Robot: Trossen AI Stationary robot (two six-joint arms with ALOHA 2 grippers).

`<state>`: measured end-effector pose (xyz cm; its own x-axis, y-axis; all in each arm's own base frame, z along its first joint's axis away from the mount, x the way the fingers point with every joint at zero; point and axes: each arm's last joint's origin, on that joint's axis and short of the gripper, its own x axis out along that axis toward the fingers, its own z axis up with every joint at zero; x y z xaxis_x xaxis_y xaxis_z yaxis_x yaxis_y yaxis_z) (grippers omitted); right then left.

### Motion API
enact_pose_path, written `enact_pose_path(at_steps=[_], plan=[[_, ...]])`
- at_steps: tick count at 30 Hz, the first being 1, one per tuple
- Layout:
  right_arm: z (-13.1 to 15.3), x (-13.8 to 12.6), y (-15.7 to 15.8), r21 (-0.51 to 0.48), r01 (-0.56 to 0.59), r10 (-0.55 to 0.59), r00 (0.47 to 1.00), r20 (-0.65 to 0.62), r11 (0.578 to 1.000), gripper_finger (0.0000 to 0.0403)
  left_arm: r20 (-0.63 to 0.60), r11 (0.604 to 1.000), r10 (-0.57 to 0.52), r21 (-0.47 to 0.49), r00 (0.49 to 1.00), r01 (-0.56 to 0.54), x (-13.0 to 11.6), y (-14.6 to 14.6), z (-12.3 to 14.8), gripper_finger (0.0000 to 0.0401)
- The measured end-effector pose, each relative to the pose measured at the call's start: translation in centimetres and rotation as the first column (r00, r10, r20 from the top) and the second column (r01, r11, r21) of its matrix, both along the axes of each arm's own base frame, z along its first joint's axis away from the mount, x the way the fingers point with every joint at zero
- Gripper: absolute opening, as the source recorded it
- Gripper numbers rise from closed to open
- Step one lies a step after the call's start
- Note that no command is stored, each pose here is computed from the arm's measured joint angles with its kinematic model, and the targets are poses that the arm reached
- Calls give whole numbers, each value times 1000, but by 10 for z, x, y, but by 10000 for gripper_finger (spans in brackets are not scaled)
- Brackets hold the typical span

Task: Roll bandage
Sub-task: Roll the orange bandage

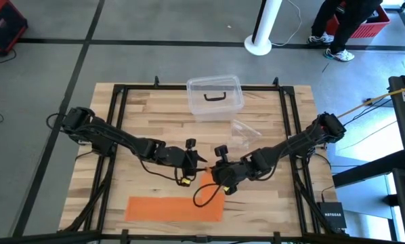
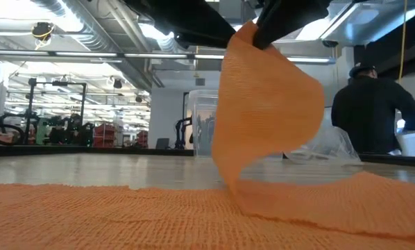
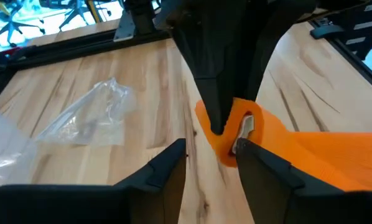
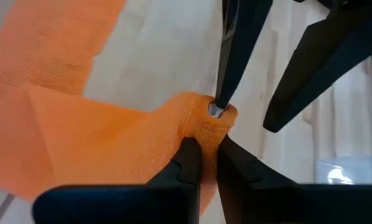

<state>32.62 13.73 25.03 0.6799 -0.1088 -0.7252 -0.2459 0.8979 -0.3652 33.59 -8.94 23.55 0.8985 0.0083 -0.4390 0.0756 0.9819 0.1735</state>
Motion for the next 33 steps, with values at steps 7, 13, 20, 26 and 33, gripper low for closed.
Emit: enact_pose_path(at_steps=[7,13,20,26,33], plan=[[0,1,0,-1,5,-5,1000,7,1000,34,21,1000,-10,-8,1000,10,1,-2,2,130],[2,4,-3,31,-2,1,1000,25,1000,34,9,1000,-25,6,1000,25,0,-3,1,129],[2,10,-14,65,39,-41,999,35,997,34,-11,998,-60,-5,998,60,-1,-3,0,129],[5,15,-15,110,-31,23,997,71,993,34,-22,998,-67,-19,998,67,-1,-1,-1,129],[8,17,-15,105,-38,29,996,86,994,34,-25,998,-63,-29,998,62,-1,1,-1,125]])
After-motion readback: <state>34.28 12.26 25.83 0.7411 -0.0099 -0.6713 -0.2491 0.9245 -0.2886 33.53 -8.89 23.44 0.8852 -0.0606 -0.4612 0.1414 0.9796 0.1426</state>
